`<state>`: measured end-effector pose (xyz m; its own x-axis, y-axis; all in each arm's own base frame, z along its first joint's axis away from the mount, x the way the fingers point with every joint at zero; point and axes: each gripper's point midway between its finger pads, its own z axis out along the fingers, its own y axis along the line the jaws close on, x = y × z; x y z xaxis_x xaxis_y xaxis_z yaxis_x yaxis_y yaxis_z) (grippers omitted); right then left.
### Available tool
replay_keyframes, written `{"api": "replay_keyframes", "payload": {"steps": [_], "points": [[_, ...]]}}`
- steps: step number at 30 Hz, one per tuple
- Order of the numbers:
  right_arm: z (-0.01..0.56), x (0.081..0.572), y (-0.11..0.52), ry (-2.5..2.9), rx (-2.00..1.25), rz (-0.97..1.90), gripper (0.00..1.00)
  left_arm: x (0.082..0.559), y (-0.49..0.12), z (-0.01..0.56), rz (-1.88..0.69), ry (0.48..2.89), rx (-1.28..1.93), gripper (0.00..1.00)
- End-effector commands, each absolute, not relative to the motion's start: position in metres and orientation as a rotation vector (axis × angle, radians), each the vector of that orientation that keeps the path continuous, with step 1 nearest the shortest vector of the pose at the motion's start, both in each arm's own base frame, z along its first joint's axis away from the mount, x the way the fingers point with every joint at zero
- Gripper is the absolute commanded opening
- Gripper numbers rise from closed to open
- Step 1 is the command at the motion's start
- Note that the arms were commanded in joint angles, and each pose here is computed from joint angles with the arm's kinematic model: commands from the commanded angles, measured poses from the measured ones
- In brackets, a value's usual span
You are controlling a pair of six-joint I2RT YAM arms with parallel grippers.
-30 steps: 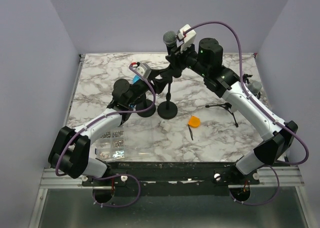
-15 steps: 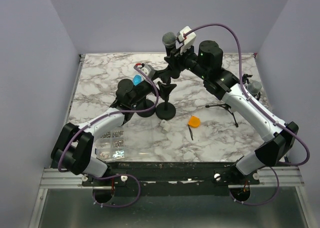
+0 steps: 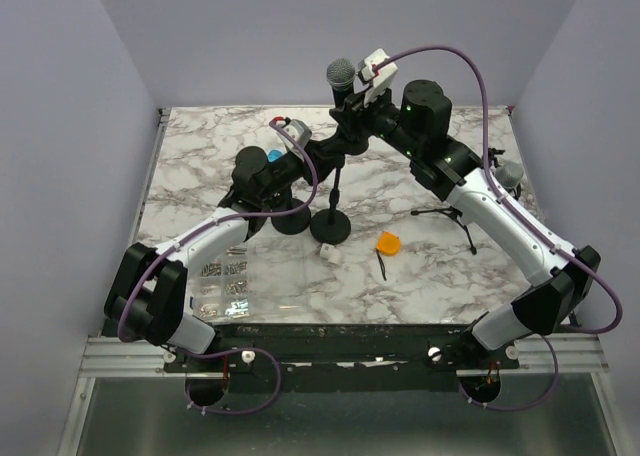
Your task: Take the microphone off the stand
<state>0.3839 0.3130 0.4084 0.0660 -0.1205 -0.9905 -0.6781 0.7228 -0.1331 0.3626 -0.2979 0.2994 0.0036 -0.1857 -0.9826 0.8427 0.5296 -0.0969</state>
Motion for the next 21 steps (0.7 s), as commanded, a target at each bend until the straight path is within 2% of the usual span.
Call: {"api": "replay_keyframes", "payload": {"steps": [1,7,12,13,17,19,21], "points": [[0.453,0.370,0.316,1.348,-0.649,0.545,0.01,0.360,-0.303,0.295,-0.929,1.348,0.673,0.00],[0.511,0.374,0.294,1.246,-0.460,0.520,0.01,0.359,-0.301,0.292,-0.905,1.354,0.679,0.00],[0.569,0.371,0.224,1.137,-0.108,0.391,0.01,0.361,-0.301,0.290,-0.908,1.370,0.673,0.00],[0.575,0.368,0.208,1.116,-0.050,0.350,0.01,0.361,-0.301,0.290,-0.911,1.382,0.665,0.03],[0.553,0.377,0.164,1.154,0.091,0.124,0.01,0.363,-0.298,0.293,-0.919,1.393,0.613,0.39],[0.524,0.387,0.154,1.211,0.113,0.007,0.01,0.362,-0.295,0.295,-0.915,1.385,0.593,0.53],[0.491,0.398,0.152,1.274,0.104,-0.070,0.01,0.363,-0.292,0.298,-0.907,1.385,0.570,0.63]]}}
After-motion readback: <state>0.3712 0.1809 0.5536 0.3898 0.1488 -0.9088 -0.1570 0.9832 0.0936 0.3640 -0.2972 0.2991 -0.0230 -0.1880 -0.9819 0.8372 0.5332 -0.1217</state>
